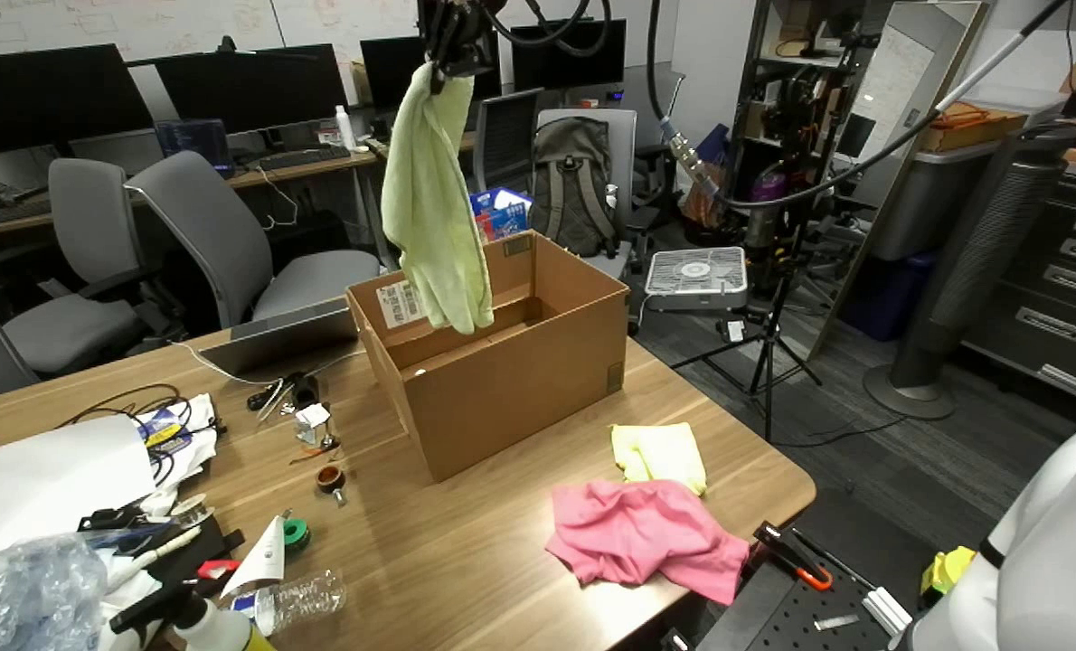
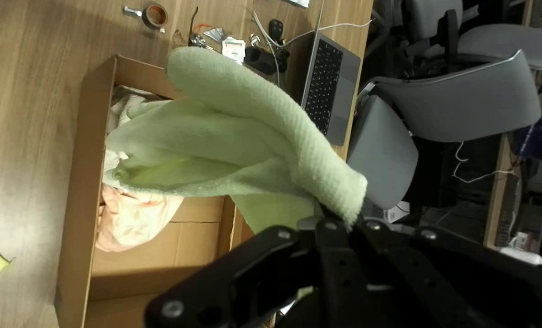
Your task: Pick up the clothes from the table and put them in the box
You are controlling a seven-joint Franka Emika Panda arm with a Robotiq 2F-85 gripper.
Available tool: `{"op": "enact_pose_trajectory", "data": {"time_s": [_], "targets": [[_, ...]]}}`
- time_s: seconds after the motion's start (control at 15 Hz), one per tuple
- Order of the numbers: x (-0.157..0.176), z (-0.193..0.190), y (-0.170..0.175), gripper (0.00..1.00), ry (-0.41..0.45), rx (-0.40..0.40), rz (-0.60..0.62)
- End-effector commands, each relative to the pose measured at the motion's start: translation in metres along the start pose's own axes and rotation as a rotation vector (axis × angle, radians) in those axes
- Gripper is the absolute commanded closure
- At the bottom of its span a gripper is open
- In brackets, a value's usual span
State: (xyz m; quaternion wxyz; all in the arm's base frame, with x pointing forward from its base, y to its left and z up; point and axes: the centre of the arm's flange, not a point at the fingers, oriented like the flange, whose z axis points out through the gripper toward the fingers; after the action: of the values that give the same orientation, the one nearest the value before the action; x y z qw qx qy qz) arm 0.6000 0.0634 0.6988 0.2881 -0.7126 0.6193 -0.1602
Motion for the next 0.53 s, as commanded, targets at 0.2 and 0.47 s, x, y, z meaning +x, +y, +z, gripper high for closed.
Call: {"op": "enact_pose_trajectory", "data": {"time_s": [0.2, 0.47], "targets": [[0.024, -0.014, -0.027, 0.99, 0.021, 0.03, 0.071], [0.083, -0.035, -0.026, 0.98, 0.031, 0.034, 0.108]]}}
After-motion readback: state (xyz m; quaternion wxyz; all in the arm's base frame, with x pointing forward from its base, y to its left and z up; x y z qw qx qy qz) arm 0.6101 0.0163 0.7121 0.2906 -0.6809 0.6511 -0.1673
